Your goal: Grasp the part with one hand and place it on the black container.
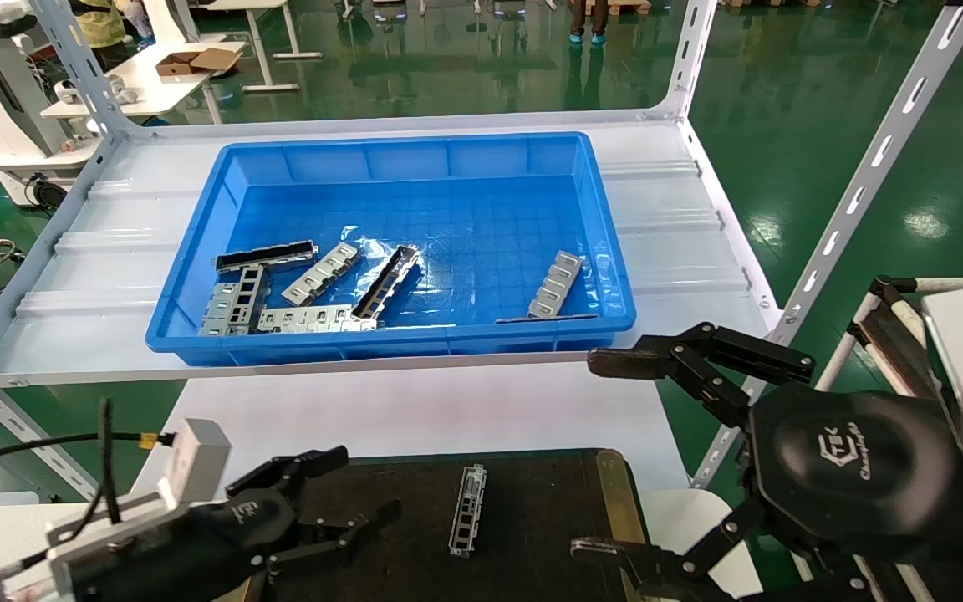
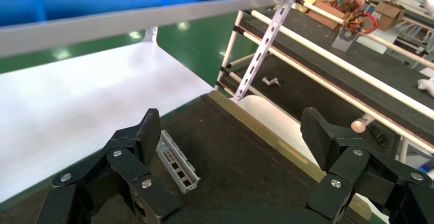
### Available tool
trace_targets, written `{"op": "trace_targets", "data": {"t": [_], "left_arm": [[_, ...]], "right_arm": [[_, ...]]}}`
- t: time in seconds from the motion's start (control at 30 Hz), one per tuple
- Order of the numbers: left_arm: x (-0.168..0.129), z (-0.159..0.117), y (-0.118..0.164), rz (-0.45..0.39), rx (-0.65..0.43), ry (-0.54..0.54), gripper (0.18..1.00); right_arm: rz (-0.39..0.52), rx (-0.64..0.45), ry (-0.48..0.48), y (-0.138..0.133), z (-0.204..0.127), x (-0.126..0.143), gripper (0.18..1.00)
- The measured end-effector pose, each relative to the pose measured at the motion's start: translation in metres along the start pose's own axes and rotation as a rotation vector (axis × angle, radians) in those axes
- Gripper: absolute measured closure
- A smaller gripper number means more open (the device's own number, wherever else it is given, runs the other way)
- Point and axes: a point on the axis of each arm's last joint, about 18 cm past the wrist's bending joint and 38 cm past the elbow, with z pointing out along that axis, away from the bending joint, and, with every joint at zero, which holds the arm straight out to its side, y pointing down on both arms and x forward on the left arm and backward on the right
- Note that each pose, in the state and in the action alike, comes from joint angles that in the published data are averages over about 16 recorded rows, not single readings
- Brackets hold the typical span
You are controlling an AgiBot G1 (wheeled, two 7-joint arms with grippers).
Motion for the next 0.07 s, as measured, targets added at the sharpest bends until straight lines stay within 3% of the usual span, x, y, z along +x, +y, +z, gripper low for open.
{"op": "trace_targets", "data": {"t": [0.07], "left_arm": [[-0.0002,-0.0026,-0.0019,0.000,0.001,-0.001,0.184]], "right_arm": [[0.000,0.000,0.000,0.0000,0.0000,0.0000,0.178]]}}
